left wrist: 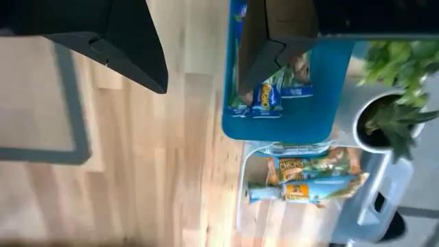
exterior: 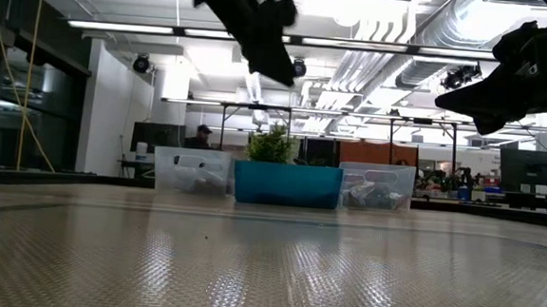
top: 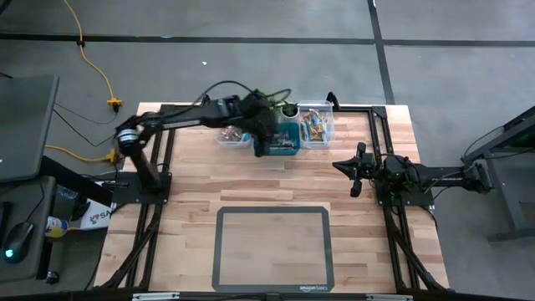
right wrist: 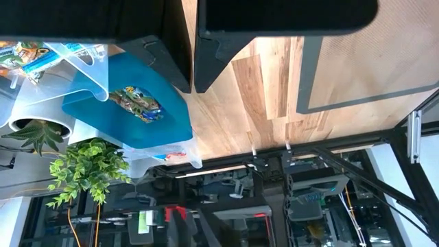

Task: Pick and place Granola Bars by type
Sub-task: Return to Home Position

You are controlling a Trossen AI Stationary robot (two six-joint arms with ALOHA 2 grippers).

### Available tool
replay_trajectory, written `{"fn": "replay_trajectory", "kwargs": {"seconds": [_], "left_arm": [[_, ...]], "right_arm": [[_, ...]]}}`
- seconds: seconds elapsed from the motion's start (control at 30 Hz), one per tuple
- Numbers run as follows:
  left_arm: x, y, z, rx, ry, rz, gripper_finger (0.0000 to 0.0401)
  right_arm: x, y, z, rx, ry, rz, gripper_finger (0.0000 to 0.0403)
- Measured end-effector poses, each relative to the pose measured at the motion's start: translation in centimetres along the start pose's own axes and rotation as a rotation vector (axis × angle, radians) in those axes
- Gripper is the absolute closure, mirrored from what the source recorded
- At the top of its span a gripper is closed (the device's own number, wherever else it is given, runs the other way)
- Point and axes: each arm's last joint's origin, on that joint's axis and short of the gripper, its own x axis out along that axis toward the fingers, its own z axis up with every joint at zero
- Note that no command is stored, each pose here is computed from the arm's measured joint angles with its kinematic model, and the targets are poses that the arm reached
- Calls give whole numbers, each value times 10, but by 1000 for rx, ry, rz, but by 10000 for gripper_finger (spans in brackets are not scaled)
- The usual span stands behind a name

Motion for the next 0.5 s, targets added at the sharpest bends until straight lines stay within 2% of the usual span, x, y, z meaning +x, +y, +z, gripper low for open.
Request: {"fn": "replay_trajectory", "kwargs": {"seconds": [0.17, 0.37, 0.5], "left_arm": [[-54, -15, -17, -36, -78, 1, 251], [-127, -44, -66, -134, -225, -12, 308], [-165, -68, -92, -95, -330, -10, 354]], "right_arm": [[0, 0, 0, 0, 0, 0, 402], [0, 0, 0, 0, 0, 0, 402], [0, 0, 0, 0, 0, 0, 402]]}}
